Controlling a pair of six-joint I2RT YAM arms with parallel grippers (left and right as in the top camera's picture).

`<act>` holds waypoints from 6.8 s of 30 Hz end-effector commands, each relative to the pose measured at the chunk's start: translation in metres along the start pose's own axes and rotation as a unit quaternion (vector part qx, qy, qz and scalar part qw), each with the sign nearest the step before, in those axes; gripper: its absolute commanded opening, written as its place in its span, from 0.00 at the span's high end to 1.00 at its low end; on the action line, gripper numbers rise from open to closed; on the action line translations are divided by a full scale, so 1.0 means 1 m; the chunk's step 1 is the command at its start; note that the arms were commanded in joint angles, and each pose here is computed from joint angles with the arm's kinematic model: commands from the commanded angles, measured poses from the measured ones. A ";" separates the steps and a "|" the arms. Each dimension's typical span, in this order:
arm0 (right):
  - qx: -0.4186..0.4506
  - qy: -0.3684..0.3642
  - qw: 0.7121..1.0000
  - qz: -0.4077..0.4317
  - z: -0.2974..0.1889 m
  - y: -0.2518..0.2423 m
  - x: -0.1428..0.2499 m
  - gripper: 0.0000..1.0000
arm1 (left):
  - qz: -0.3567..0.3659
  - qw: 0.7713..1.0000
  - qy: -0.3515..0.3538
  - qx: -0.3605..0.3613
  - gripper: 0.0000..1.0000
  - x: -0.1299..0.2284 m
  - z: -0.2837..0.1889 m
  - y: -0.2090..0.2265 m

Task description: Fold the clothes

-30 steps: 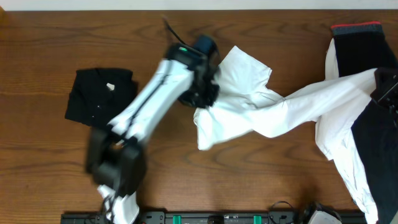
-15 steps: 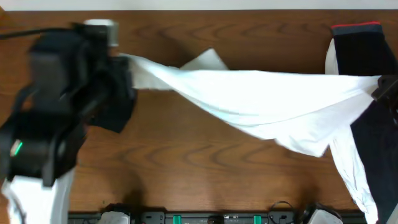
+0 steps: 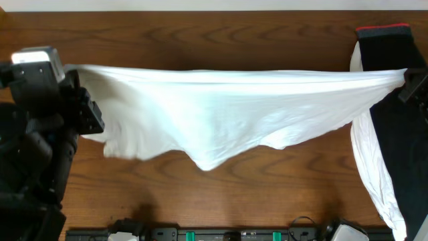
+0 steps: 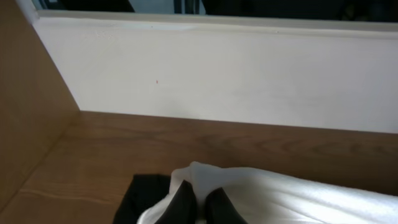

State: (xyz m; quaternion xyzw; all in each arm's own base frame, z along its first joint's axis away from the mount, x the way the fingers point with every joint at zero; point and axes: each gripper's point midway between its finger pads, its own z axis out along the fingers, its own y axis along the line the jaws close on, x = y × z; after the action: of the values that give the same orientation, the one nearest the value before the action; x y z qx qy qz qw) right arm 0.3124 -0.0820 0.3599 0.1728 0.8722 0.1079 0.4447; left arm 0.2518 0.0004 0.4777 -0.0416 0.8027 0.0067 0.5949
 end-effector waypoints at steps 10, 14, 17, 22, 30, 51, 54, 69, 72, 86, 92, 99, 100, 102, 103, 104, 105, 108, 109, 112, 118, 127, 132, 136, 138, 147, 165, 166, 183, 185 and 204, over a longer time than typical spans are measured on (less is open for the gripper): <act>-0.083 -0.077 0.991 -0.068 -0.040 0.044 -0.022 0.99 | -0.009 0.998 -0.062 -0.024 0.94 -0.035 -0.023 0.012; -0.096 -0.123 0.983 -0.094 -0.066 0.059 -0.030 0.98 | -0.009 0.998 -0.061 -0.024 0.94 -0.036 -0.029 0.012; -0.075 -0.149 0.983 -0.077 -0.082 0.058 -0.033 0.99 | -0.012 0.997 -0.076 -0.021 0.94 -0.045 -0.038 0.012; -0.076 -0.158 0.982 -0.072 -0.099 0.065 -0.033 0.99 | -0.020 0.992 -0.127 -0.007 0.94 -0.070 -0.078 0.013; -0.080 -0.179 0.979 -0.059 -0.126 0.077 -0.041 0.99 | -0.015 0.990 -0.137 0.035 0.94 -0.074 -0.108 0.003; -0.010 0.030 0.999 0.038 0.048 -0.005 -0.032 0.97 | 0.039 0.990 0.134 0.014 0.94 0.006 0.166 -0.035; -0.023 0.052 0.998 0.035 0.098 -0.010 -0.032 0.96 | 0.047 0.985 0.166 0.013 0.94 0.033 0.227 -0.043; -0.057 0.146 0.988 0.005 0.171 -0.013 0.009 0.51 | 0.077 0.967 0.234 -0.064 0.12 0.088 0.289 -0.010; -0.050 0.194 0.980 0.006 0.164 -0.014 0.032 0.50 | 0.074 0.968 0.232 -0.069 0.12 0.075 0.262 -0.002; 0.057 0.321 0.945 -0.006 0.174 -0.021 0.123 0.75 | 0.016 0.978 0.208 -0.010 0.12 0.037 0.094 -0.007; 0.102 0.248 0.963 0.015 0.222 -0.044 0.133 0.85 | 0.019 0.971 0.237 -0.013 0.13 0.051 0.065 -0.002; 0.086 0.184 0.978 0.040 0.255 -0.051 0.141 0.98 | 0.017 0.971 0.240 -0.004 0.14 0.052 0.063 -0.005; 0.087 0.179 0.979 0.050 0.258 -0.053 0.145 0.99 | 0.015 0.971 0.240 -0.005 0.15 0.052 0.063 -0.005; 0.085 0.172 0.979 0.063 0.263 -0.053 0.152 0.99 | 0.014 0.971 0.240 -0.005 0.16 0.052 0.063 -0.005; 0.083 0.170 0.980 0.065 0.265 -0.053 0.156 0.99 | 0.011 0.971 0.240 -0.006 0.16 0.052 0.063 -0.005; 0.077 0.170 0.980 0.063 0.267 -0.051 0.161 0.99 | 0.010 0.971 0.239 -0.006 0.16 0.051 0.064 -0.005; 0.072 0.171 0.981 0.062 0.269 -0.049 0.167 0.99 | 0.009 0.971 0.237 -0.006 0.16 0.051 0.064 -0.005; 0.064 0.173 0.981 0.053 0.273 -0.043 0.184 0.99 | 0.009 0.972 0.233 -0.006 0.16 0.049 0.065 -0.006; 0.061 0.173 0.982 0.050 0.275 -0.042 0.188 0.99 | 0.009 0.973 0.232 -0.006 0.16 0.049 0.065 -0.006; 0.057 0.182 0.981 0.043 0.277 -0.038 0.205 0.99 | 0.008 0.974 0.228 -0.005 0.16 0.047 0.066 -0.006; 0.066 0.217 0.973 0.043 0.287 -0.047 0.243 0.99 | 0.008 0.974 0.228 -0.005 0.16 0.047 0.066 -0.006; 0.188 0.159 0.968 0.036 0.303 -0.113 0.228 0.99 | 0.008 0.974 0.228 -0.005 0.16 0.047 0.066 -0.006; 0.185 0.105 0.976 0.056 0.307 -0.134 0.176 0.99 | 0.008 0.974 0.228 -0.005 0.16 0.047 0.066 -0.006; 0.091 0.063 0.993 0.041 0.315 -0.114 0.130 0.99 | 0.008 0.974 0.228 -0.005 0.16 0.046 0.067 -0.006; 0.062 0.054 0.996 0.029 0.317 -0.103 0.115 0.99 | 0.008 0.974 0.228 -0.005 0.16 0.046 0.067 -0.006; -0.075 0.114 0.990 0.045 0.293 -0.045 0.110 0.80 | 0.009 0.973 0.230 -0.005 0.16 0.047 0.066 -0.006; 0.146 0.324 0.927 0.115 0.194 -0.092 0.212 0.44 | 0.069 0.922 0.353 0.140 0.17 0.103 0.063 -0.078; 0.152 0.329 0.924 0.119 0.194 -0.094 0.218 0.43 | 0.073 0.921 0.354 0.145 0.17 0.104 0.063 -0.082; 0.092 0.308 0.933 0.163 0.225 -0.093 0.274 0.83 | 0.090 0.917 0.354 0.163 0.18 0.106 0.067 -0.098; 0.024 0.309 0.936 0.164 0.228 -0.071 0.270 0.94 | 0.090 0.918 0.351 0.163 0.18 0.105 0.068 -0.098; -0.217 0.306 0.927 0.020 0.233 0.060 0.274 0.83 | 0.080 0.922 0.344 0.162 0.18 0.102 0.072 -0.100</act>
State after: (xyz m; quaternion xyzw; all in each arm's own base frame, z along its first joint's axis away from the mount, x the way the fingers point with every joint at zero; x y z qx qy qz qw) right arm 0.3645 0.0936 0.0469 0.0532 0.9149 0.3583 0.1784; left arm 0.3006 -0.0993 0.3646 0.1219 0.9468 -0.0852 0.2855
